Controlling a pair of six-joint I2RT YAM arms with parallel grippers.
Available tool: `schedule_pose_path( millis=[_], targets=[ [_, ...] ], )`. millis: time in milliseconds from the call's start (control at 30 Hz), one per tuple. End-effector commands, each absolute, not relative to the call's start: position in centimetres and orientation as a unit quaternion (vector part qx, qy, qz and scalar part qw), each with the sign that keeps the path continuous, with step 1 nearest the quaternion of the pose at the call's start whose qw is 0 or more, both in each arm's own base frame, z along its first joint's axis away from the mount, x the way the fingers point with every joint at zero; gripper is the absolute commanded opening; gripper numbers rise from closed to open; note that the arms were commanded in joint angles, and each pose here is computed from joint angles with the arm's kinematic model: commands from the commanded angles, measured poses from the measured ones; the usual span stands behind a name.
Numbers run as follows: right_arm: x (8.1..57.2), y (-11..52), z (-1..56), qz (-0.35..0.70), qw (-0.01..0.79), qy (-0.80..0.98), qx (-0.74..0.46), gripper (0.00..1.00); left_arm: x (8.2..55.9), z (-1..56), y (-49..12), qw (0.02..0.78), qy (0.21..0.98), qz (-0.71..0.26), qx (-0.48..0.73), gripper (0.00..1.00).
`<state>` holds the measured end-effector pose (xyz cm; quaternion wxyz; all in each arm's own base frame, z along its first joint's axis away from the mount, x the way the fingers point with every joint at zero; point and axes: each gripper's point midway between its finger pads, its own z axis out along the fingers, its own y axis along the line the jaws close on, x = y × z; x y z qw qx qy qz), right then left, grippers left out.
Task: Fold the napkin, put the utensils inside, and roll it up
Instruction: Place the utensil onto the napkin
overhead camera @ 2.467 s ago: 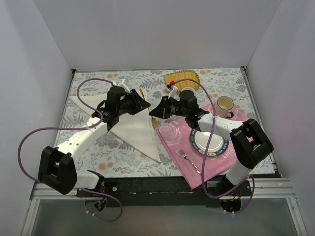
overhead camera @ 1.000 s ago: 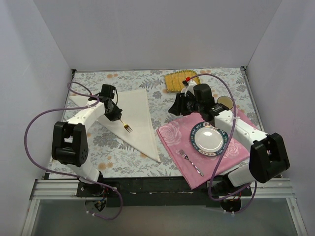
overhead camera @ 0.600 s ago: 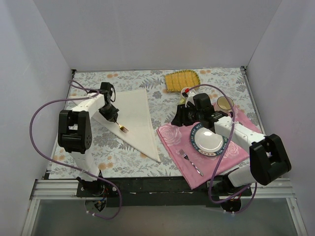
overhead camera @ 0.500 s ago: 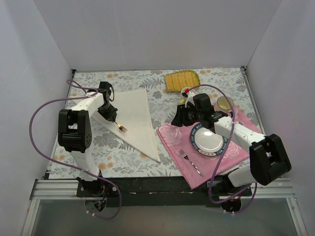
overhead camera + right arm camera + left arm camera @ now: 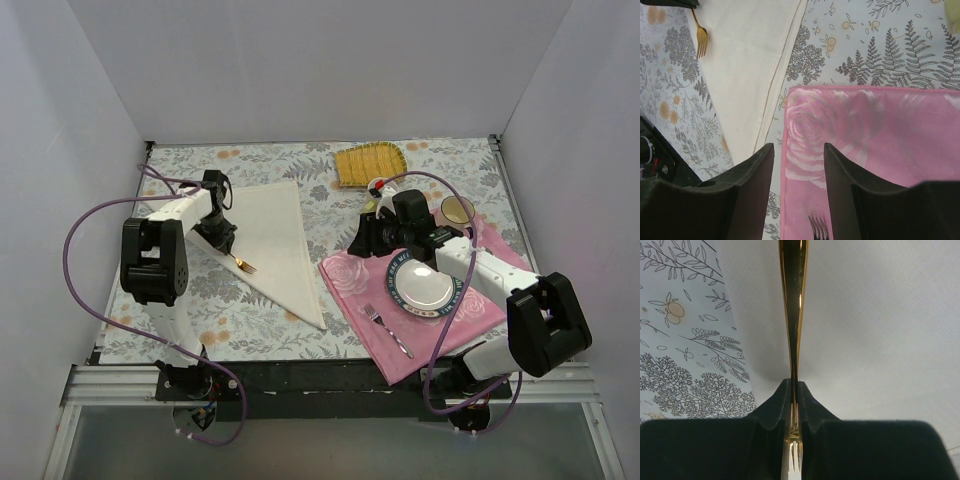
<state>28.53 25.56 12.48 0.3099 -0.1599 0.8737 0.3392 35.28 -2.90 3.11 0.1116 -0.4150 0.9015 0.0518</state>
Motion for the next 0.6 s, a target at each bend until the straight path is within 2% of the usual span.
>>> schedule_pose_path(
  millis=[0,567],
  targets=[
    [29.2,26.0,14.1,0.351,0.336,0.857,-0.169,0.52,35.4,3.3,-1.8,0.125,0.893,0.063,-0.429,0.0],
    [29.0,25.9,13.7,0.351,0.334,0.858,-0.171,0.52,35.3,2.3,-2.8,0.111,0.893,0.038,-0.435,0.0]
  ],
)
